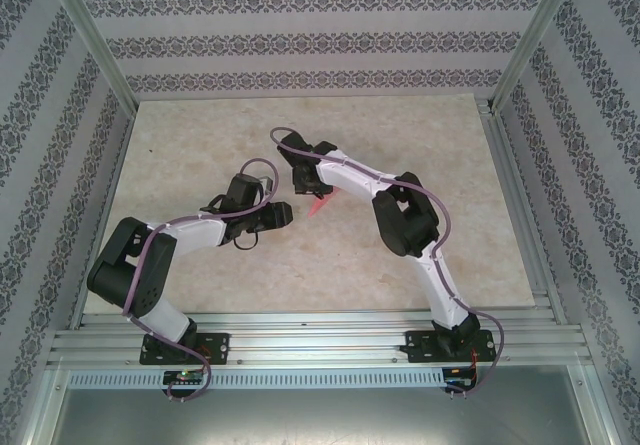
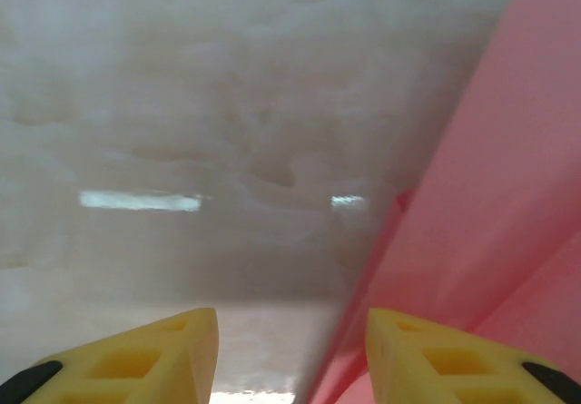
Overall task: Fold a paper plane with a square sheet of paper (fold left side to right side)
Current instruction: Move the paper plane to the center of the table.
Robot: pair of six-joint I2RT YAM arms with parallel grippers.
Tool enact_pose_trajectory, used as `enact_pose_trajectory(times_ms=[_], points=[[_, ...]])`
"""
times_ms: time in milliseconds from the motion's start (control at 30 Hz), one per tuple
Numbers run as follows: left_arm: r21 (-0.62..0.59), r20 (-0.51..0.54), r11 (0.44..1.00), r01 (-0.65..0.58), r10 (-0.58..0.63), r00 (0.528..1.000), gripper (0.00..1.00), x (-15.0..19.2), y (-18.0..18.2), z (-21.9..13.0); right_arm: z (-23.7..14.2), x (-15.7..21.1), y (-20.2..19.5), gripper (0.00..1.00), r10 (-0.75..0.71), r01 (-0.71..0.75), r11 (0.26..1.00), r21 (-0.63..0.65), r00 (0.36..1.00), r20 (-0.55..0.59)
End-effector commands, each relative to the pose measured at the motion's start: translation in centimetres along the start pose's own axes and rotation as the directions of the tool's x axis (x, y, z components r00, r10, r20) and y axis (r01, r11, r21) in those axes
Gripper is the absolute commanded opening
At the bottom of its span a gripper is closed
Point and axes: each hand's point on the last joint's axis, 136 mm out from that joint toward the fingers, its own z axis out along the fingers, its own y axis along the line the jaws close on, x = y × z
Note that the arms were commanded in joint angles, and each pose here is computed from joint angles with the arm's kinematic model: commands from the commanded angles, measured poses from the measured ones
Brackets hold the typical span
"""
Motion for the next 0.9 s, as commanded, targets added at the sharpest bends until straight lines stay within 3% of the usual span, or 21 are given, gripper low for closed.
enact_pose_trajectory(times_ms=[0, 500, 867], points=[[0.010, 0.060, 1.000, -0.021, 0.020, 0.998, 0.55, -1.4, -0.4, -0.7, -0.6, -0.2, -2.0, 0.47, -0.038, 0.038, 0.992, 0.118, 0.999, 0.001], [0.002, 0.043, 1.000, -0.018, 0.018, 0.999, 0.56, -0.7, 0.2, -0.3, 0.0, 1.3, -2.9, 0.47, -0.062, 0.067, 0.984, 0.162, 0.997, -0.036], [-0.008, 0.036, 1.000, -0.025, 0.025, 0.999, 0.57, -0.7, 0.2, -0.5, -1.3, 1.8, -3.1, 0.18, -0.033, 0.036, 0.994, 0.107, 0.999, -0.029]])
